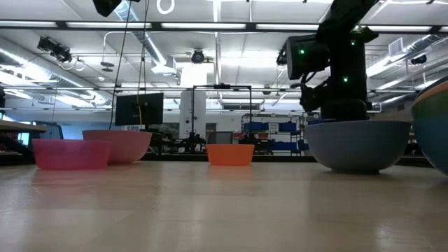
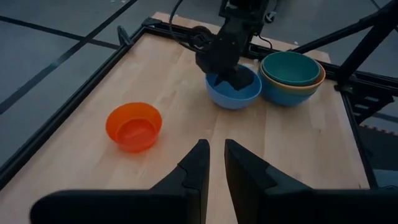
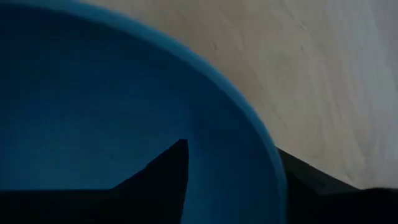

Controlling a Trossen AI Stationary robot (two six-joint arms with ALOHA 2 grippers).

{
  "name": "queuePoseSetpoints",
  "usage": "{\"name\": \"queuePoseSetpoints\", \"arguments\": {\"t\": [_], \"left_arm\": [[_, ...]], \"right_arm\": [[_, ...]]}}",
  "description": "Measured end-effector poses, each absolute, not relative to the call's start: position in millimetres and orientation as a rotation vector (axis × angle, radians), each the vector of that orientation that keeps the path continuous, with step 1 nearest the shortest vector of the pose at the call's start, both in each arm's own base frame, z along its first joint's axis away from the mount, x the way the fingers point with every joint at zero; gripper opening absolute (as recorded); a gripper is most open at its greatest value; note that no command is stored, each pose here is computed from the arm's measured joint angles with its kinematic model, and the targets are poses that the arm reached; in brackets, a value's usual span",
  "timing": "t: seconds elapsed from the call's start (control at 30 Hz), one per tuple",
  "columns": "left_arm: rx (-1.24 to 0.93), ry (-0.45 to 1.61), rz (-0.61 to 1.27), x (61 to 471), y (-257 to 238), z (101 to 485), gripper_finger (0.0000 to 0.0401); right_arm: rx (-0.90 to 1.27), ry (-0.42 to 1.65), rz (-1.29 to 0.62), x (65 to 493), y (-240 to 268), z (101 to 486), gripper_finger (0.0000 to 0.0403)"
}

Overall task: Nest bowls inside each other
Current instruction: Stack the blue bowl into the dark green bowl

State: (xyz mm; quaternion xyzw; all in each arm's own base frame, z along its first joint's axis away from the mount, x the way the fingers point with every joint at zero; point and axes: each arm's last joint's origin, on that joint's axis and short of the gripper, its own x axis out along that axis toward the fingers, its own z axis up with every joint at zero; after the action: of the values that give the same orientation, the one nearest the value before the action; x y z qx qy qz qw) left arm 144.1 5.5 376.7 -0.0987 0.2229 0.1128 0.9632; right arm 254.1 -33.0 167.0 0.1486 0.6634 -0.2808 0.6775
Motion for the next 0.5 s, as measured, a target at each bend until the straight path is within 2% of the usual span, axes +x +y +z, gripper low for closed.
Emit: {"name": "queuePoseSetpoints", "arguments": {"t": [0.1,0.27,0.5], "left_arm": [[-0.195,0.451,0.227,144,6,377,0.0058],[-0.195,0.450,0.228,144,6,377,0.0058],[-0.195,0.450,0.228,144,6,377,0.0058]], "right_arm": [[0.332,1.492,-0.630,254,-33,166,0.0131],[0.344,1.484,-0.585,254,-32,171,0.0026],[0.372,1.372,-0.604,242,-35,197,0.0004]]}}
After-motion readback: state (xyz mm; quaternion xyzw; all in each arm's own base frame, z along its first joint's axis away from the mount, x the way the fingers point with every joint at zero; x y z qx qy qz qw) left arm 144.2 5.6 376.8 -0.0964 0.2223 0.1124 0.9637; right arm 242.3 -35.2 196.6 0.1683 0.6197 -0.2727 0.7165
